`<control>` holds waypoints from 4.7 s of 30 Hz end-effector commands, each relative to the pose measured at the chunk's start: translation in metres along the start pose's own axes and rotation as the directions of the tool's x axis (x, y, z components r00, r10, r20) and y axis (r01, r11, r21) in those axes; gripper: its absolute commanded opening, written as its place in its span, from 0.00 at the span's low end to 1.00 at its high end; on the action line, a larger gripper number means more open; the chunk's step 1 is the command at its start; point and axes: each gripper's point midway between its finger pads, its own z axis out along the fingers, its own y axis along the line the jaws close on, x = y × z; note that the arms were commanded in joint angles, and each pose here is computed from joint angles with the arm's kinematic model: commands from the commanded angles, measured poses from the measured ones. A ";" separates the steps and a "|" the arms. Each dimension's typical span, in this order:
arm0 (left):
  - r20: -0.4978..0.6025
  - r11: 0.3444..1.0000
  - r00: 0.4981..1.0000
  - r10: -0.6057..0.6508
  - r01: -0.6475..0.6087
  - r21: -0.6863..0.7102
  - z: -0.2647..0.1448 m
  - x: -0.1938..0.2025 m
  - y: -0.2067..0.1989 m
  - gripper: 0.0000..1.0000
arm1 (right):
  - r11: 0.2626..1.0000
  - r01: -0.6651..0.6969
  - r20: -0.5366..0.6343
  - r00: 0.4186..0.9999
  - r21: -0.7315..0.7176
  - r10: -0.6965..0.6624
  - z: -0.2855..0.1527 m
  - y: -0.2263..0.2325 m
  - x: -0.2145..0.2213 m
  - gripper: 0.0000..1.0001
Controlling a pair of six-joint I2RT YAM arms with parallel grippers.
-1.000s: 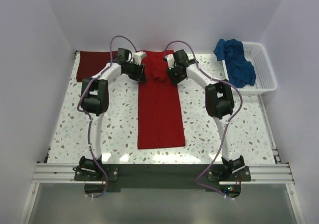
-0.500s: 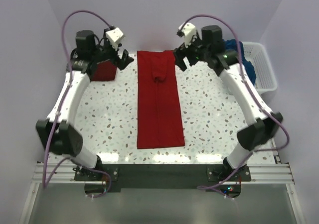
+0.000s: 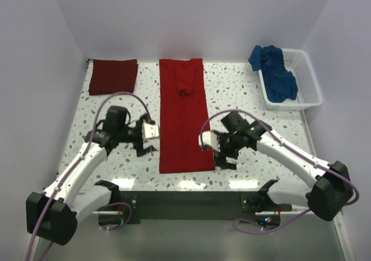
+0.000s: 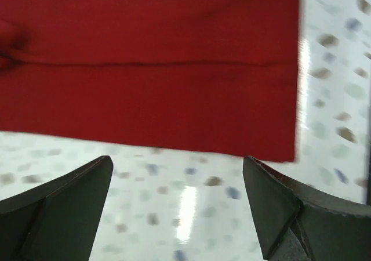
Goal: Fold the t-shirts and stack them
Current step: Fold the tshirt
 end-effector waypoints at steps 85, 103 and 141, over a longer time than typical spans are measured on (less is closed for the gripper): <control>-0.035 0.875 0.875 0.483 -0.483 -0.004 0.096 -0.013 0.118 0.00 | 0.880 0.400 0.019 0.908 0.255 -0.419 0.026 -0.189 -0.074 0.00; -0.093 0.870 0.868 0.489 -0.492 -0.019 0.134 0.032 0.174 0.00 | 0.899 0.352 -0.018 0.933 0.260 -0.360 0.064 -0.255 -0.044 0.00; 0.099 0.700 0.698 -0.709 0.681 0.213 0.100 -0.042 0.074 0.58 | 0.675 -0.713 0.233 0.636 -0.188 0.736 0.023 -0.154 -0.103 0.50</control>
